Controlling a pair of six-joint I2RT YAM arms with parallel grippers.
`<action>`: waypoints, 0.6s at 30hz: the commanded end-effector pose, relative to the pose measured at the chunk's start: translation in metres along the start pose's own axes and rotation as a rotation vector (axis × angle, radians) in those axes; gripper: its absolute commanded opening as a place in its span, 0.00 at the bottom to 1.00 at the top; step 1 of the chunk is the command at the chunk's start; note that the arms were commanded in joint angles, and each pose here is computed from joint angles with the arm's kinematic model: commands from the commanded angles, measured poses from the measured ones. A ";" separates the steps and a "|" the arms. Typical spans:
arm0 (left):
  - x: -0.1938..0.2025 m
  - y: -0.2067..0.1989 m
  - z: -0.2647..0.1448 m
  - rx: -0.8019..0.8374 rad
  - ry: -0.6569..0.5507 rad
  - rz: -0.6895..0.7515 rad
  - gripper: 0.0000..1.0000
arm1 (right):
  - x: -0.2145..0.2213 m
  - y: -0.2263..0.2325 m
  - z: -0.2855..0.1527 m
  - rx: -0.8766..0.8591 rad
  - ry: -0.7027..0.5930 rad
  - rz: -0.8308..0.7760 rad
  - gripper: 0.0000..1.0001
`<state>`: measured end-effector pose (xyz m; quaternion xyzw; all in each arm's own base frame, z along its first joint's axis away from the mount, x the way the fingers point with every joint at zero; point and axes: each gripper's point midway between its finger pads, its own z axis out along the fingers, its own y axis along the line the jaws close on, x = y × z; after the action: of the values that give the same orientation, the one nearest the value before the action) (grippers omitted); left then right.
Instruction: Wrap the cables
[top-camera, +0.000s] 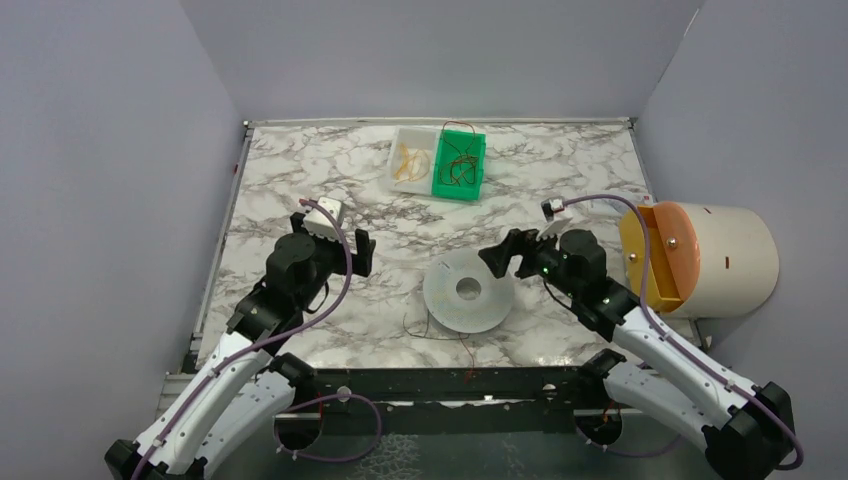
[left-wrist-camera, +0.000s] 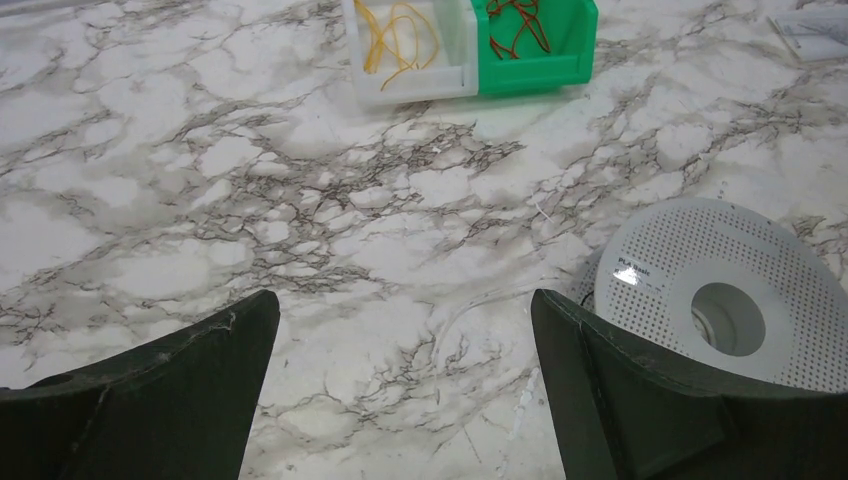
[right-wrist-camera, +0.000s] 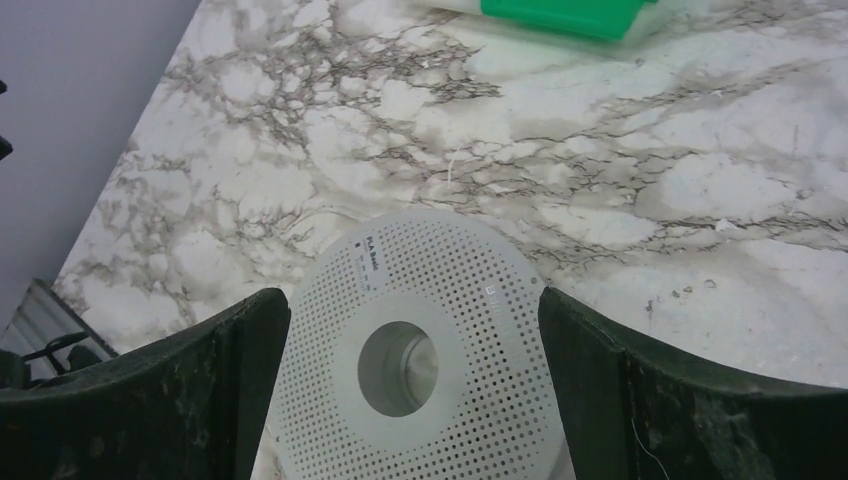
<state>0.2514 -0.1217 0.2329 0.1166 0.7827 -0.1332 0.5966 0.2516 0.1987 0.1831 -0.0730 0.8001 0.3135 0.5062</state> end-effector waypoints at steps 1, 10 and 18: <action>-0.001 -0.004 0.006 0.027 -0.005 0.017 0.99 | -0.021 -0.017 0.002 0.117 -0.075 -0.003 1.00; -0.001 -0.005 0.007 0.029 -0.003 0.003 0.99 | -0.028 -0.040 0.016 0.282 -0.074 0.074 1.00; -0.005 -0.021 0.004 0.120 -0.012 -0.001 0.99 | -0.017 -0.033 0.036 0.236 0.009 0.029 1.00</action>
<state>0.2533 -0.1327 0.2250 0.1369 0.7884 -0.1465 0.5816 0.2950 0.1852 0.1676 0.0056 0.8357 0.2271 0.5000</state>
